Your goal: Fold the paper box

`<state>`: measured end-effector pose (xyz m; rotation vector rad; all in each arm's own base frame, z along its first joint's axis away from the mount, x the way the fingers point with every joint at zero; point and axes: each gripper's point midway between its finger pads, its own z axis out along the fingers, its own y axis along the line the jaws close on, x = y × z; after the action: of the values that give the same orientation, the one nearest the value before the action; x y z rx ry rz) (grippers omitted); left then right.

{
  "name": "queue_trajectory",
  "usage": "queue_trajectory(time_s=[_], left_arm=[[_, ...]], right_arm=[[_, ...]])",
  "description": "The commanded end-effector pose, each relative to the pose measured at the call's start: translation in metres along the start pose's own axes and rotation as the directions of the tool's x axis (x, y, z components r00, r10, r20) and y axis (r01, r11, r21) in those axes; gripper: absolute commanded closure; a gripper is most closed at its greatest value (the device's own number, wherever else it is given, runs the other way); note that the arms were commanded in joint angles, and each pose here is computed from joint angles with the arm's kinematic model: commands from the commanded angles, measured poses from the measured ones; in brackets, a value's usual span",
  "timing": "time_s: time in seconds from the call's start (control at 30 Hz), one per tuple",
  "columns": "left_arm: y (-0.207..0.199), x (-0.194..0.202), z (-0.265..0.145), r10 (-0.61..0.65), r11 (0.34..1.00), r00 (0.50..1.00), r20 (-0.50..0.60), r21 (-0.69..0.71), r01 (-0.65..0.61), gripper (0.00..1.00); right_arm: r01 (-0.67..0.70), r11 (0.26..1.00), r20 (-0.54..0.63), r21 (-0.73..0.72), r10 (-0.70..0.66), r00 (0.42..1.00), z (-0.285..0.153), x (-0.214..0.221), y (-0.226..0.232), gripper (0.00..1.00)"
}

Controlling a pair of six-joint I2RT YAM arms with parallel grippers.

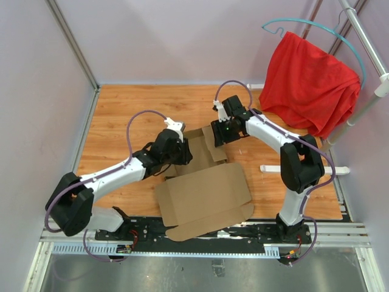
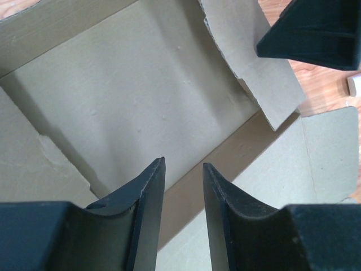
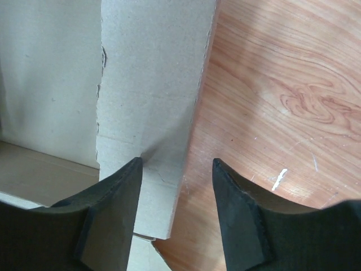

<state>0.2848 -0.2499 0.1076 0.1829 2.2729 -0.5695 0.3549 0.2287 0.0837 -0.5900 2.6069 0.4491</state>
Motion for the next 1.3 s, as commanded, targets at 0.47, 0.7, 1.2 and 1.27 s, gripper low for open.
queue_trajectory(time_s=[0.47,0.7,1.2,1.27], left_arm=[[0.009,-0.011,-0.063,-0.078,0.997,0.987,0.139,0.012,0.077,0.61],[0.008,-0.01,-0.063,-0.079,0.997,0.988,0.135,0.022,0.076,0.61],[0.013,-0.015,-0.08,-0.074,0.997,0.983,0.166,0.005,0.074,0.61],[0.013,-0.017,-0.083,-0.072,0.997,0.983,0.167,0.0,0.074,0.61]], right_arm=[[0.033,0.999,-0.097,-0.005,-0.033,0.995,0.024,0.014,0.005,0.58],[0.072,0.996,-0.139,0.052,-0.064,0.988,0.022,0.021,0.007,0.68],[0.209,0.903,-0.272,0.375,-0.108,0.956,0.034,0.034,-0.029,0.88],[0.225,0.879,-0.269,0.421,-0.116,0.956,0.032,0.031,-0.034,0.89]])
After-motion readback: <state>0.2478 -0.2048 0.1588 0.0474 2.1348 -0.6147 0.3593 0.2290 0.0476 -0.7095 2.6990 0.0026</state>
